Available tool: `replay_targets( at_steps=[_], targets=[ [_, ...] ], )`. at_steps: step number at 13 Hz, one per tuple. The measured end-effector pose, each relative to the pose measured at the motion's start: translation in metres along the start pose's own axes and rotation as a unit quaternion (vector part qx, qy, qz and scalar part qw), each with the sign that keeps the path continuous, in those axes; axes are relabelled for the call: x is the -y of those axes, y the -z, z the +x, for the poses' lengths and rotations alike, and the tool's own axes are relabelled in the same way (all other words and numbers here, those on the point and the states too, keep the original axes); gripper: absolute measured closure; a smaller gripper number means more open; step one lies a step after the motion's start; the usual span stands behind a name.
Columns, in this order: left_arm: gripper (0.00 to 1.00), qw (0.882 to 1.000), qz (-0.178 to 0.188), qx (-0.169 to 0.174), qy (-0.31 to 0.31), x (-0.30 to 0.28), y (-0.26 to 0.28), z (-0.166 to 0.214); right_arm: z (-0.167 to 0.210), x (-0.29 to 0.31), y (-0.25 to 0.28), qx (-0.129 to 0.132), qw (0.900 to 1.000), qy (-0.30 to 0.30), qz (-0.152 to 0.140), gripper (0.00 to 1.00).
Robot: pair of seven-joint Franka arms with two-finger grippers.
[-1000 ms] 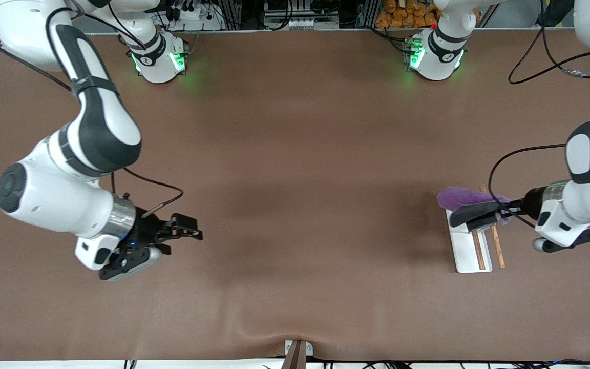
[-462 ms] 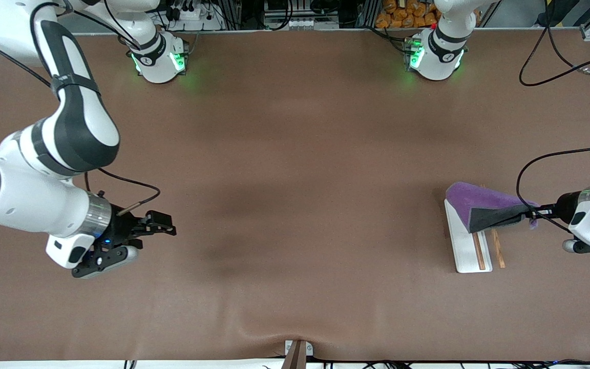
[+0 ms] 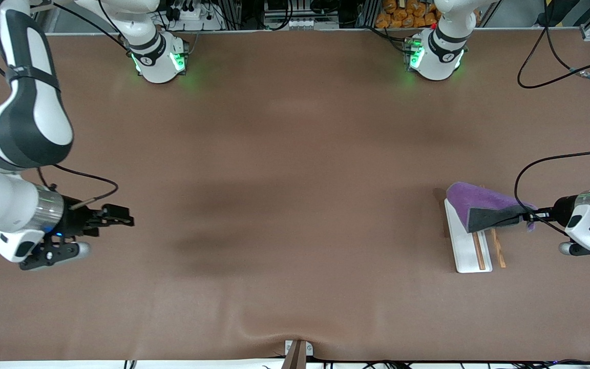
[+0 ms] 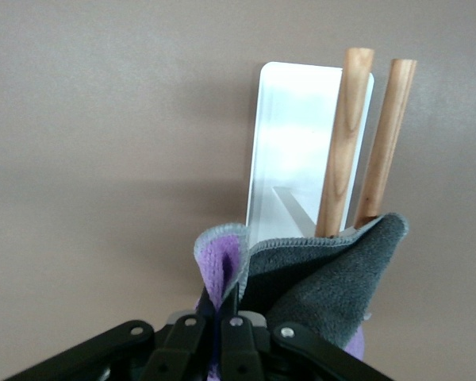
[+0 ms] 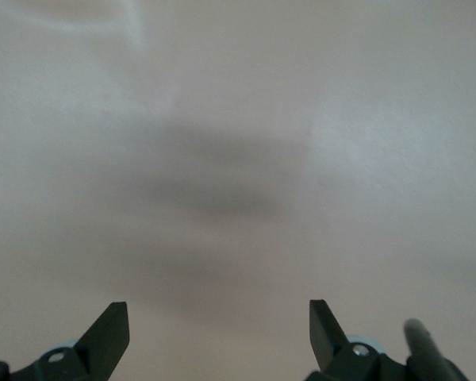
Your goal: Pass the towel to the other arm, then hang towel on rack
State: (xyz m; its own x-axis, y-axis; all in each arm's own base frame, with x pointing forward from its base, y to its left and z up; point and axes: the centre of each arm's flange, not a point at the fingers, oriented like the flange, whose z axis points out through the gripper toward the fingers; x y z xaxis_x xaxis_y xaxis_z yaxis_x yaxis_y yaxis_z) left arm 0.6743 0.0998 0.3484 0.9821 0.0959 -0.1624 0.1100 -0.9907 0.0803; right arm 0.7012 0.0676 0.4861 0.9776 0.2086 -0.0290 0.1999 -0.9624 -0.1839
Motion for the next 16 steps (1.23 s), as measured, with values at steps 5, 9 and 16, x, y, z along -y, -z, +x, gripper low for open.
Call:
replay_targets(
  at_steps=[5,9,16],
  targets=[
    [0.96,1.000,-0.001,0.006,0.019,-0.003,-0.008,0.001,-0.045,-0.005,0.052,0.037,0.998,-0.035,-0.032,0.00],
    [0.96,1.000,-0.003,0.005,0.025,-0.001,-0.020,0.006,-0.106,0.010,0.088,0.044,0.995,-0.062,-0.064,0.00],
    [0.34,0.999,-0.006,0.003,0.034,0.014,-0.029,0.009,-0.156,-0.039,0.120,0.038,0.987,-0.128,-0.085,0.00]
  ],
)
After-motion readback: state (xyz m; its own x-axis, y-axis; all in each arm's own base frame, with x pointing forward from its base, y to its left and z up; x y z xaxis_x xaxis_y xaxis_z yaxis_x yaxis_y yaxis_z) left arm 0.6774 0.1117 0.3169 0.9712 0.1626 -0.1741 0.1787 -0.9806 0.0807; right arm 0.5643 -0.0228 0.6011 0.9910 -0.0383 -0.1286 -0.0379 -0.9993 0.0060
